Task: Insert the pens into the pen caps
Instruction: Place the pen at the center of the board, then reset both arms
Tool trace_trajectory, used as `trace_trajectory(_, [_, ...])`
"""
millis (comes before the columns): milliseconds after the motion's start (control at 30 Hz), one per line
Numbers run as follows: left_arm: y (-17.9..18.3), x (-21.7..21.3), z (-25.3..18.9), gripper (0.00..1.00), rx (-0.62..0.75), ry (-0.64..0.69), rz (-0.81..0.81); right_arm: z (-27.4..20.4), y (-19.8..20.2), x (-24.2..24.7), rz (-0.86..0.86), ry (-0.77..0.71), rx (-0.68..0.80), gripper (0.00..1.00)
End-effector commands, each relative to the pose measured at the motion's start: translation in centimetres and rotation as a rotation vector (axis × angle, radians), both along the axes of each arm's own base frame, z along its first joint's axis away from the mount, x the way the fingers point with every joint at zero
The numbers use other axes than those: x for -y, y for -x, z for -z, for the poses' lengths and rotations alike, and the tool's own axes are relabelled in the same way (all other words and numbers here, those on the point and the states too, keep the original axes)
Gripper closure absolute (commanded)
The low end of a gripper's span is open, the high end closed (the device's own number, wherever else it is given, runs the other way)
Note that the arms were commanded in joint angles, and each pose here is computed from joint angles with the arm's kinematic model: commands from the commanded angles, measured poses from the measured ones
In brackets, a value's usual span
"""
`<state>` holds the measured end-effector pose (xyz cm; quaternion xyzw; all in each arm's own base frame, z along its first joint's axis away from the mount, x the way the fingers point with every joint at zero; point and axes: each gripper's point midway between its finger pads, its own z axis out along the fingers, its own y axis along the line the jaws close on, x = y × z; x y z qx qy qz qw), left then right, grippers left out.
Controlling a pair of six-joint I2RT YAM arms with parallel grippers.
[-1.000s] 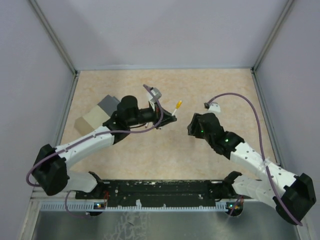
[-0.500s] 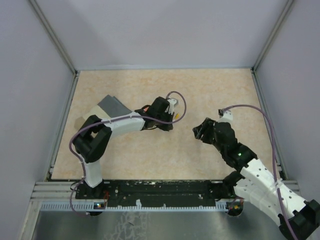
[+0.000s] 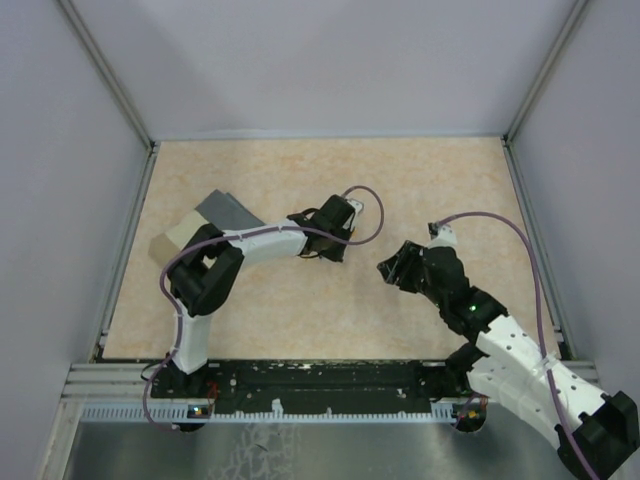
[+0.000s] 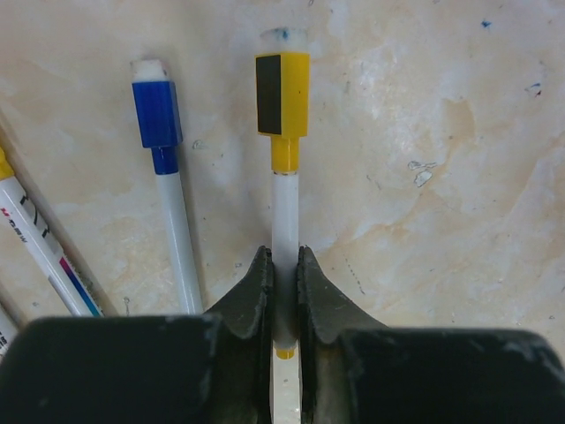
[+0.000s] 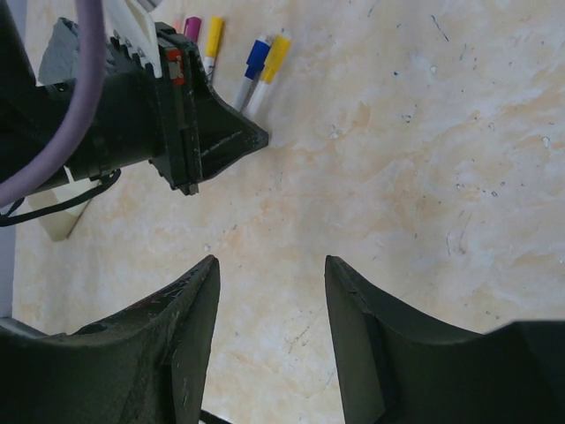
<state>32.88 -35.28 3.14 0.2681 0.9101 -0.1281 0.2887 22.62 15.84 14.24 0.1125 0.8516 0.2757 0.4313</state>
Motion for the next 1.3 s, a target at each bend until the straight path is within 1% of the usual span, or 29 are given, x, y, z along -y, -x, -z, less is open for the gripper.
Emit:
trace_trajectory(0, [0.5, -0.1, 0.7, 0.88, -0.020, -0.042, 0.008, -1.8, -0.6, -0.4, 0.001, -0.040, 0.053, 0.49])
trace_trajectory(167, [1.2, -0.6, 2.0, 0.81, -0.050, -0.073, -0.003, -1.7, -0.5, 0.1, 0.016, -0.027, 0.056, 0.49])
trace_trajectory(333, [1.7, -0.5, 2.2, 0.74, -0.067, -0.064, -0.009, -2.2, -0.6, 0.4, 0.020, -0.013, 0.068, 0.49])
trace_trajectory(400, [1.6, -0.5, 1.9, 0.72, -0.065, -0.057, -0.008, -2.3, -0.6, 0.5, 0.021, -0.009, 0.069, 0.49])
trace_trajectory(633, [1.3, -0.1, 0.3, 0.68, -0.038, -0.021, -0.012, -2.6, -0.8, 0.8, 0.040, -0.009, 0.084, 0.49])
trace_trajectory(767, [0.7, 0.5, -2.6, 0.65, 0.021, 0.040, -0.013, -3.2, -1.0, 0.8, 0.043, -0.011, 0.097, 0.47])
trace_trajectory(867, [-0.2, 0.8, -6.0, 0.57, 0.100, 0.100, -0.022, -4.0, -1.1, 0.7, 0.036, -0.014, 0.116, 0.41])
trace_trajectory(967, [-0.7, 1.2, -9.1, 0.56, 0.165, 0.162, -0.020, -4.4, -1.2, 0.6, 0.032, -0.014, 0.130, 0.38])
trace_trajectory(1133, [-0.4, 1.3, -13.9, 0.54, 0.261, 0.276, -0.004, -4.8, -1.4, 1.3, 0.065, 0.002, 0.134, 0.33])
trace_trajectory(1267, [0.0, 0.0, -17.3, 0.52, 0.351, 0.372, -0.040, -4.6, -1.8, 1.9, 0.097, 0.051, 0.105, 0.29])
